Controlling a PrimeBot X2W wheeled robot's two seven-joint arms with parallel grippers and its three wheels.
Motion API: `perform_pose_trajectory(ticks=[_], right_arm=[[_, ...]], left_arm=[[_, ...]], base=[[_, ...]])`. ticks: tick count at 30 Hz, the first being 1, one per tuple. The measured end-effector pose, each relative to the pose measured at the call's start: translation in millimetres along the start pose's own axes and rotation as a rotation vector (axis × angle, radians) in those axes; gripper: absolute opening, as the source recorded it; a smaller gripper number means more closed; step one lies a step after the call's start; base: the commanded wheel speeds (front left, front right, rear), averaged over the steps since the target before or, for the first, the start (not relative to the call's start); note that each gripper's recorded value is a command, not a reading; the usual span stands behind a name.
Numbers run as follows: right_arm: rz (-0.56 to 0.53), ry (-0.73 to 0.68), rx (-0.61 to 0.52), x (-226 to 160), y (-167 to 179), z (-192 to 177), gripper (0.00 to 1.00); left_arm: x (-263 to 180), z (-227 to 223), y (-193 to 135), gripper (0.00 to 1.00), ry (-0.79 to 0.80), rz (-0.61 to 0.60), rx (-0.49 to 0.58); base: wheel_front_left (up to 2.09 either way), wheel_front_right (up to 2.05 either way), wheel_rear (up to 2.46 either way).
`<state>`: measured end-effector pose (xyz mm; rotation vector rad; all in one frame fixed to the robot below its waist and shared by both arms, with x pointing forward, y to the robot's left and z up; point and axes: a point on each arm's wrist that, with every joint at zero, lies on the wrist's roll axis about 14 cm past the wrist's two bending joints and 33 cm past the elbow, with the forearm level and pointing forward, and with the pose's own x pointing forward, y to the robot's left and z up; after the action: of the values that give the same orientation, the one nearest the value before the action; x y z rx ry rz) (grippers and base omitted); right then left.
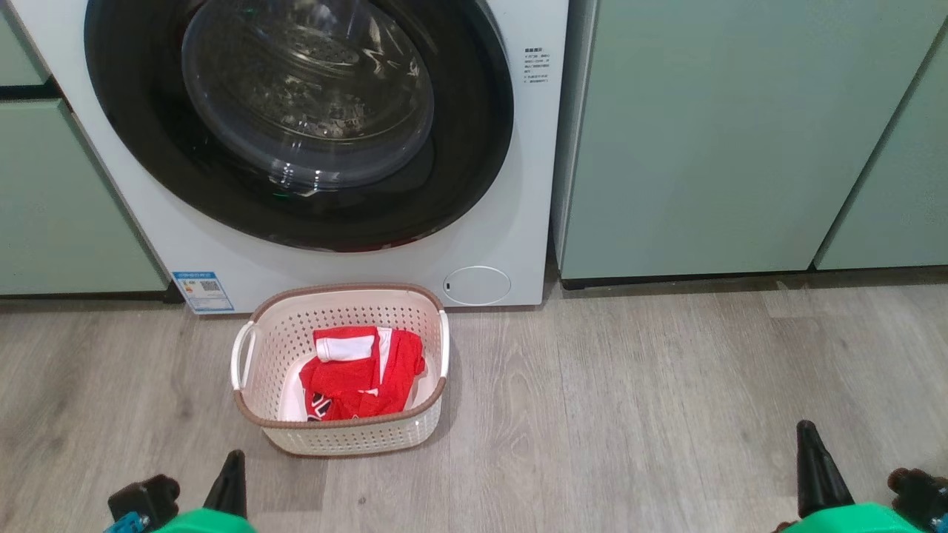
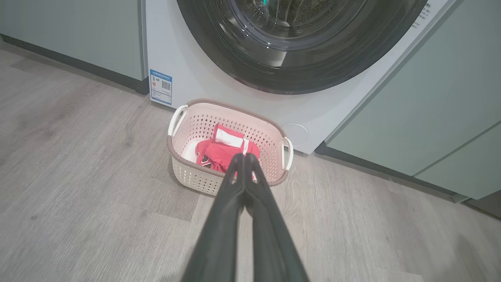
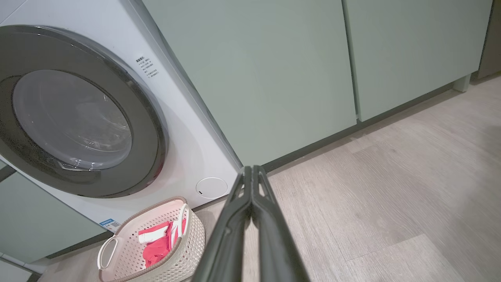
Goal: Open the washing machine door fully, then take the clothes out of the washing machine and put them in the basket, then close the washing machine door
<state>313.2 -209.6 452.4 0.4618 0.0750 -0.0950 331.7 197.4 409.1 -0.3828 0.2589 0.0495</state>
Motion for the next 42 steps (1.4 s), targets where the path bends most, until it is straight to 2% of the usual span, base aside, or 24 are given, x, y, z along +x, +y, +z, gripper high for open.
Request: perform_pose_trajectory(ticks=[42], right_arm=[[-0.040,0.016,0.424,24,0,9,0.00]], left_arm=[[9,18,-6,0.00,-0.025,0.018,-0.464]], base=[[0.00,0.00,0.00]])
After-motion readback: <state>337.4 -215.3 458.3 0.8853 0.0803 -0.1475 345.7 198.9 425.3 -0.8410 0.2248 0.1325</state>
